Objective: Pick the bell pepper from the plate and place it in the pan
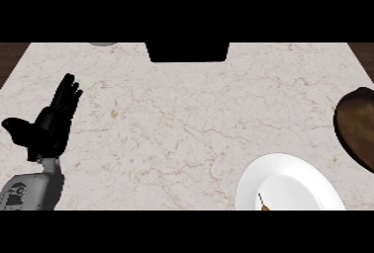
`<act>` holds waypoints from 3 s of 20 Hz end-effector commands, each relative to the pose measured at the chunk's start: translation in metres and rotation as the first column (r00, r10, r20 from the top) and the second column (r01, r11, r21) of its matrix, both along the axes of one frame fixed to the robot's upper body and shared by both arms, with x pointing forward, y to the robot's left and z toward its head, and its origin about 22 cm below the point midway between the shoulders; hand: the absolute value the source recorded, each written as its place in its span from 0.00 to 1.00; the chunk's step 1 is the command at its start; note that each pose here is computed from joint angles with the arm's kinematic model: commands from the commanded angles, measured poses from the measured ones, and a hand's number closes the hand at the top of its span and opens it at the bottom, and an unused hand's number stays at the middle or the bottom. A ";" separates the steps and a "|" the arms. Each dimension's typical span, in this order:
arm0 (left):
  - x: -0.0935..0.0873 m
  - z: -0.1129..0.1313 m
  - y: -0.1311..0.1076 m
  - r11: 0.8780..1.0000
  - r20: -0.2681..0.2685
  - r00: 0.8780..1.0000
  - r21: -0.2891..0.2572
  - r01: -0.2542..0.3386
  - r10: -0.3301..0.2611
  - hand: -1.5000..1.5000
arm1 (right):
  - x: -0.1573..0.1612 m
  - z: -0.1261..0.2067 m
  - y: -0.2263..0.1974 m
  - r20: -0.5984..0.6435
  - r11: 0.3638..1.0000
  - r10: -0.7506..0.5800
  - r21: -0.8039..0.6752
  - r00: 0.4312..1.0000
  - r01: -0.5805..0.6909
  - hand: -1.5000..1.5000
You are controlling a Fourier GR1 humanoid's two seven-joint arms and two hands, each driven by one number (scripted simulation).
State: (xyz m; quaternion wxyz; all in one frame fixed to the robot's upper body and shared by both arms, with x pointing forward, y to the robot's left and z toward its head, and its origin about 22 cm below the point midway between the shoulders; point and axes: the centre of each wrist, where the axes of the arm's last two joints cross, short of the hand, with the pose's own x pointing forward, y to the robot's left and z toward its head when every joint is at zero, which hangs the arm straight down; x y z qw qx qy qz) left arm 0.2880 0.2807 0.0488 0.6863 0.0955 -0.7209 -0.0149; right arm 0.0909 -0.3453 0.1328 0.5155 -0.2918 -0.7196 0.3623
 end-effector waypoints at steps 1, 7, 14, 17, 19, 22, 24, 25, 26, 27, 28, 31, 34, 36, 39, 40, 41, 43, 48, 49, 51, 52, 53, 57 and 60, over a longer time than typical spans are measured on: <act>0.008 0.004 -0.006 1.000 -0.001 1.000 0.001 0.021 -0.021 0.50 | 0.019 0.012 -0.040 0.025 0.983 -0.077 0.168 0.997 0.072 1.00; 0.006 -0.014 -0.015 0.999 -0.003 0.999 -0.002 0.040 -0.040 0.50 | 0.075 0.023 -0.119 0.047 0.974 -0.208 0.107 0.977 0.202 1.00; 0.006 -0.006 -0.004 0.998 0.020 0.998 0.015 0.065 -0.066 0.50 | 0.143 -0.016 -0.142 0.117 0.953 -0.288 -0.064 0.951 0.297 1.00; 0.017 0.003 -0.035 0.998 0.028 0.997 0.001 0.066 -0.066 0.50 | 0.164 -0.016 -0.166 0.120 0.938 -0.326 -0.083 0.938 0.336 1.00; 0.024 0.009 -0.020 0.998 0.026 0.998 0.001 0.065 -0.065 0.50 | 0.178 -0.029 -0.171 0.097 0.938 -0.333 -0.066 0.938 0.340 1.00; 0.025 0.003 -0.031 0.997 0.014 0.997 0.003 0.078 -0.078 0.50 | 0.183 -0.060 -0.174 0.104 0.940 -0.335 -0.028 0.937 0.339 1.00; 0.019 -0.003 -0.024 0.997 0.023 0.996 0.004 0.081 -0.081 0.50 | 0.192 -0.066 -0.173 0.102 0.940 -0.334 -0.029 0.937 0.339 1.00; 0.015 -0.003 -0.028 0.997 0.029 0.997 -0.018 0.074 -0.073 0.50 | 0.191 -0.060 -0.182 0.056 0.947 -0.313 -0.058 0.948 0.316 1.00; 0.009 -0.014 -0.030 0.997 0.018 0.996 -0.007 0.082 -0.082 0.50 | 0.199 -0.077 -0.166 0.006 0.943 -0.305 0.139 0.952 0.302 1.00; 0.022 0.007 -0.027 0.997 0.019 0.997 -0.019 0.075 -0.075 0.50 | 0.191 -0.089 -0.172 -0.032 0.946 -0.315 0.070 0.949 0.317 1.00; 0.016 -0.001 -0.030 0.997 0.017 0.997 -0.001 0.080 -0.080 0.50 | 0.204 -0.079 -0.168 -0.087 0.946 -0.319 0.042 0.944 0.323 0.00; 0.024 0.013 -0.034 0.996 0.036 0.995 -0.006 0.093 -0.093 0.50 | 0.197 -0.098 -0.166 -0.310 0.962 -0.208 0.108 0.928 0.251 0.00; 0.019 0.012 -0.027 0.997 0.028 0.996 -0.006 0.082 -0.082 0.50 | 0.204 -0.104 -0.161 -0.319 0.963 -0.143 0.174 0.937 0.206 0.00; 0.018 0.000 -0.020 0.997 0.026 0.996 -0.016 0.081 -0.081 0.50 | 0.204 -0.094 -0.169 -0.284 0.966 -0.151 0.161 0.947 0.202 0.00; 0.016 -0.003 -0.029 0.998 0.022 0.997 -0.005 0.068 -0.068 0.50 | 0.202 -0.090 -0.175 -0.177 0.946 -0.132 0.271 0.975 0.177 0.00; 0.007 -0.011 -0.018 0.999 0.004 0.999 0.000 0.053 -0.053 0.50 | 0.197 -0.098 -0.175 -0.143 0.936 -0.118 0.316 0.983 0.158 0.00; 0.017 -0.003 -0.020 0.999 0.021 0.999 -0.004 0.043 -0.043 0.50 | 0.192 -0.083 -0.189 -0.116 0.932 -0.129 0.325 0.985 0.160 0.00; 0.011 0.001 -0.020 0.999 0.022 0.999 -0.008 0.049 -0.049 0.50 | 0.176 -0.090 -0.197 -0.075 0.890 -0.147 0.424 0.986 0.165 0.00; 0.011 -0.001 -0.008 0.999 0.032 0.999 0.014 0.042 -0.042 0.50 | 0.144 -0.062 -0.235 -0.096 0.807 -0.109 0.573 0.989 0.145 0.00; 0.004 0.002 -0.007 1.000 0.017 1.000 0.003 0.013 -0.013 0.50 | 0.128 -0.061 -0.244 -0.107 0.789 -0.083 0.600 0.991 0.131 0.00; 0.015 0.009 -0.002 1.000 0.025 1.000 0.001 0.015 -0.015 0.50 | 0.116 -0.056 -0.253 -0.128 0.772 -0.024 0.628 0.991 0.100 0.00; 0.008 -0.002 -0.002 1.000 -0.007 1.000 -0.005 0.005 -0.005 0.50 | 0.116 -0.061 -0.250 -0.104 0.750 -0.011 0.657 0.995 0.077 0.00; 0.009 -0.004 -0.011 1.000 0.003 1.000 -0.004 -0.005 0.005 0.50 | 0.104 -0.066 -0.254 -0.115 0.751 0.010 0.657 0.993 0.068 0.00; 0.000 -0.012 -0.003 0.999 -0.010 0.999 -0.012 -0.034 0.034 0.50 | 0.081 -0.038 -0.274 -0.103 0.744 0.027 0.667 0.994 0.049 0.00; -0.002 -0.004 0.006 0.999 -0.018 0.999 0.005 -0.044 0.044 0.50 | 0.066 -0.029 -0.282 -0.087 0.753 0.021 0.656 0.996 0.041 0.00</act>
